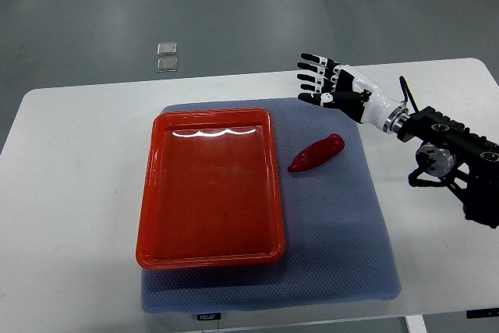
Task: Place red pepper on red tray
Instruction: 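Reach the right hand down over the red pepper and close fingers, then lift the red pepper with the right hand off the mat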
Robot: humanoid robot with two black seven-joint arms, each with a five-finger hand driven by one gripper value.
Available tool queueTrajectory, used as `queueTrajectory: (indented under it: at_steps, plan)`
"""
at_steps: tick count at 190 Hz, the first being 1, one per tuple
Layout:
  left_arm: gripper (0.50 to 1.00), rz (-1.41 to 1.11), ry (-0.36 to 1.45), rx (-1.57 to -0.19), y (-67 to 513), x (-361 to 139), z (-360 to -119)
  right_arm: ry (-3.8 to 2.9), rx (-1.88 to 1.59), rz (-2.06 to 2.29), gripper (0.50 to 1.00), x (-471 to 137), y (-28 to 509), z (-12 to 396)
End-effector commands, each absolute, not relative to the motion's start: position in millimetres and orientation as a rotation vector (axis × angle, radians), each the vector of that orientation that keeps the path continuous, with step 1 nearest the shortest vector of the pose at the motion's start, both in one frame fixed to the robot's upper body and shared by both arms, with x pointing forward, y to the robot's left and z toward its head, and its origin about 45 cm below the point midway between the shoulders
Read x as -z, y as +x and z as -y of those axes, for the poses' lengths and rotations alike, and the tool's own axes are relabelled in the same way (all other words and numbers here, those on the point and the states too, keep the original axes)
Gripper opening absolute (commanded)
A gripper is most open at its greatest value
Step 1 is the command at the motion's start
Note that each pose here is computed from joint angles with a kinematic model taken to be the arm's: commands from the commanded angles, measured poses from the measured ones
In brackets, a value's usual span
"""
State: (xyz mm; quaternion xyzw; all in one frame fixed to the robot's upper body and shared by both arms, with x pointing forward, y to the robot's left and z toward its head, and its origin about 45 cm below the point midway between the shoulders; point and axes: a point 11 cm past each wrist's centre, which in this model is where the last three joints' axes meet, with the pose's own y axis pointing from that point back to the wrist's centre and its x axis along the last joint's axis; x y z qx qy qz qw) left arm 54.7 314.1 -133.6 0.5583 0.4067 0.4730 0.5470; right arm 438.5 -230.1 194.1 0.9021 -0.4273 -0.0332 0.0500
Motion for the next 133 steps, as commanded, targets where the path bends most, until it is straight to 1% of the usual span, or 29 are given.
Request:
queueTrajectory:
  at_steps: [1,19,37,99,133]
  plan:
    - [1.0,-0.965,1.323,-1.118,54,134,-314,2.638,-0.211,0.969,0.919,-206,432,226]
    - [1.0,-0.965,1.321,-1.114,54,134,-313,2.485,-0.448,0.67,0.919,-206,422,218]
    - [1.0,-0.966,1.32,-1.113,54,134,-312,2.372,-0.564,0.505,0.919,-197,417,211]
    - [1.0,-0.968,1.323,-1.113,52,134,-313,2.203,-0.837,0.493,0.913,-183,420,208]
    - [1.0,-0.968,1.323,-1.113,52,134,-313,2.161,-0.891,0.46,0.893,-172,414,213]
